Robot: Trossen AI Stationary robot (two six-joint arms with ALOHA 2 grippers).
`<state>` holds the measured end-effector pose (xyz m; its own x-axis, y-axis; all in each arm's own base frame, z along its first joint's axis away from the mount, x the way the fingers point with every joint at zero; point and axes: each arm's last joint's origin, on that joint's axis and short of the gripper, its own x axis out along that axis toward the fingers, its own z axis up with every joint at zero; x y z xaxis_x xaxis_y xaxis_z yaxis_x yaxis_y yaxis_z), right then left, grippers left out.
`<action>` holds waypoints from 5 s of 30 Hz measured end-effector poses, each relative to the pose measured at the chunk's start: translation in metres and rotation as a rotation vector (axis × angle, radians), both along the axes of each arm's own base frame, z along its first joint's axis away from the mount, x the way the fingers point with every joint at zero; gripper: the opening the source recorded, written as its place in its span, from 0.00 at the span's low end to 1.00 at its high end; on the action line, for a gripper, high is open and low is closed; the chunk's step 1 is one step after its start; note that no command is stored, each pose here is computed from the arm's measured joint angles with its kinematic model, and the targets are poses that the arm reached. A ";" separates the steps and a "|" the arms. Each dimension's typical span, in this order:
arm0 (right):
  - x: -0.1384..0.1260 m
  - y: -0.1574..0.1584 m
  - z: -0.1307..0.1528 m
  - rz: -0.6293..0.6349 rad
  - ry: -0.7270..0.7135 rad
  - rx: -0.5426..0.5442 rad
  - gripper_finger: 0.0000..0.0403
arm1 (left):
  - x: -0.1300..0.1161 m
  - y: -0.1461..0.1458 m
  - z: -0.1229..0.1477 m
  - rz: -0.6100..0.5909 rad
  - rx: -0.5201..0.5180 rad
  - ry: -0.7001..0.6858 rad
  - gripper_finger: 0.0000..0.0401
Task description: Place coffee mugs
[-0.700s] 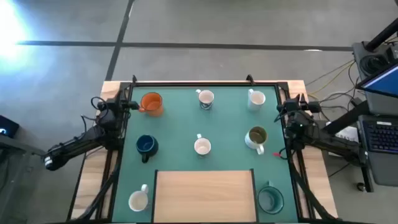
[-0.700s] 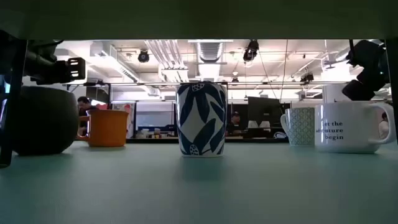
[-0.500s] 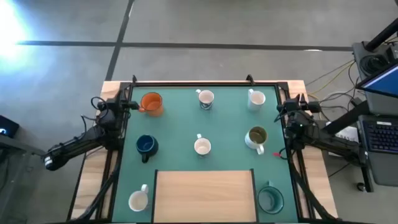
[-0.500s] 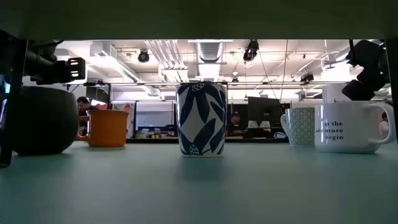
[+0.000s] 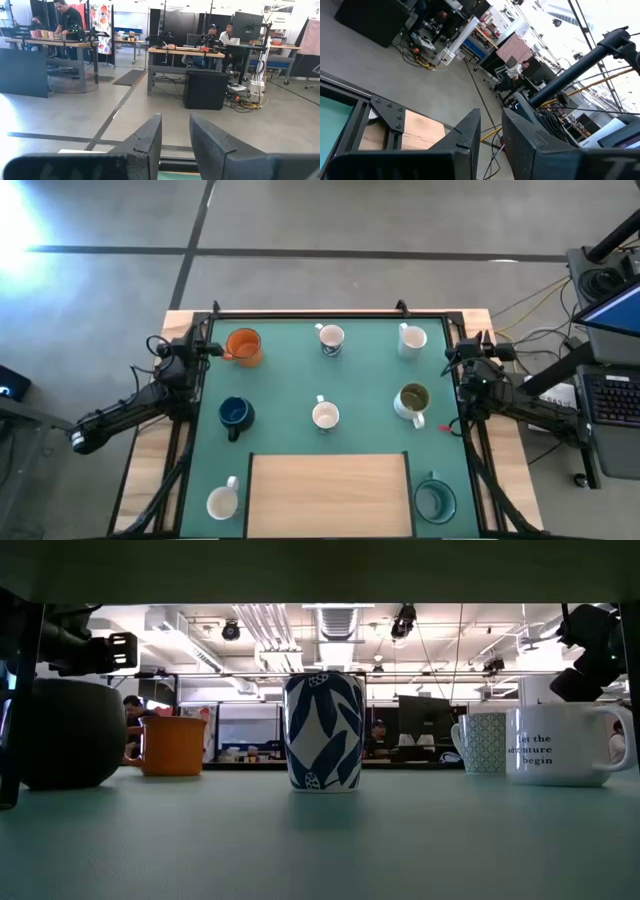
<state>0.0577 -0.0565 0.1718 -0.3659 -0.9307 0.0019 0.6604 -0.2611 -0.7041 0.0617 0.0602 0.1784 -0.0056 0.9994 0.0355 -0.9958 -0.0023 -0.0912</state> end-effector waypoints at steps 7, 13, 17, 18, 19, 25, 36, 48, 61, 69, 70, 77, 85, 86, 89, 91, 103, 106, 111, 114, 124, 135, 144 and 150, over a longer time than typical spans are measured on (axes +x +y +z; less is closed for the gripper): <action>0.000 0.000 0.000 0.000 0.000 0.000 0.17 | 0.000 0.000 0.000 0.000 0.000 0.000 0.20; 0.000 0.000 0.000 0.000 0.000 0.000 0.17 | 0.000 0.000 0.000 0.000 0.000 0.000 0.20; 0.000 0.000 0.000 0.000 0.000 0.000 0.17 | 0.000 0.000 0.000 0.000 0.000 -0.001 0.20; 0.000 0.000 0.000 0.000 0.000 0.000 0.17 | 0.000 0.000 0.000 0.000 0.000 0.000 0.20; 0.000 0.000 0.000 0.000 0.000 0.000 0.17 | 0.000 0.000 0.000 0.000 0.000 0.000 0.20; 0.000 0.000 0.000 0.000 0.000 0.000 0.17 | 0.000 0.000 0.000 0.000 0.000 0.000 0.20; 0.000 0.000 0.000 0.000 0.000 0.000 0.17 | 0.000 0.000 0.000 0.000 0.000 0.000 0.20; 0.000 0.000 0.000 0.000 0.000 0.000 0.17 | 0.000 0.000 0.000 0.000 0.000 0.000 0.20; 0.000 0.000 0.000 0.000 0.000 0.000 0.17 | 0.000 0.000 0.000 0.000 0.000 0.000 0.20; 0.000 0.000 0.000 0.000 0.000 0.000 0.17 | 0.000 0.000 0.000 0.000 0.000 0.000 0.20; 0.000 0.000 0.000 0.000 0.000 0.000 0.17 | 0.000 0.000 0.000 0.000 0.000 0.000 0.20; 0.000 0.000 0.000 0.000 0.000 0.000 0.17 | 0.000 0.000 0.000 0.000 0.000 0.000 0.20; 0.000 0.000 0.000 -0.001 0.000 0.000 0.17 | 0.000 0.000 0.000 0.000 0.000 0.000 0.20; 0.000 0.000 0.000 0.000 0.000 0.000 0.17 | 0.000 0.000 0.000 0.000 0.000 0.000 0.20; 0.000 0.000 0.000 0.000 0.000 0.000 0.17 | 0.000 0.000 0.000 0.000 0.000 0.000 0.20; 0.000 0.000 0.000 0.000 0.000 0.000 0.17 | 0.000 0.000 0.000 0.000 0.000 0.000 0.20; 0.000 0.000 0.000 0.000 0.000 0.000 0.17 | 0.000 0.000 0.000 0.000 0.000 0.000 0.20; 0.000 0.000 0.000 0.000 0.000 0.000 0.17 | 0.000 0.000 0.000 0.000 0.000 0.000 0.20; 0.000 0.000 0.000 0.000 0.000 0.000 0.17 | 0.000 0.000 0.000 0.001 0.000 0.013 0.20; 0.000 0.000 0.000 0.000 0.000 0.000 0.17 | 0.000 0.000 0.000 -0.001 0.000 0.008 0.20; 0.000 0.000 0.000 0.000 0.000 0.000 0.17 | 0.008 -0.002 0.005 -0.299 0.029 0.014 0.20; 0.000 0.000 0.000 0.000 0.000 0.000 0.17 | 0.009 -0.004 0.052 -0.417 -0.084 0.144 0.20; 0.000 0.000 0.000 -0.001 0.000 0.000 0.17 | 0.025 0.001 0.076 -0.488 -0.466 0.146 0.20; 0.000 0.000 0.000 0.000 0.000 0.000 0.17 | 0.042 0.006 0.094 -0.555 -0.640 0.227 0.20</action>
<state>0.0577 -0.0565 0.1717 -0.3660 -0.9306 0.0019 0.6602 -0.2611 -0.7042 0.1034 0.0657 0.2728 0.4265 0.6843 -0.5915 -0.8622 0.5052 -0.0372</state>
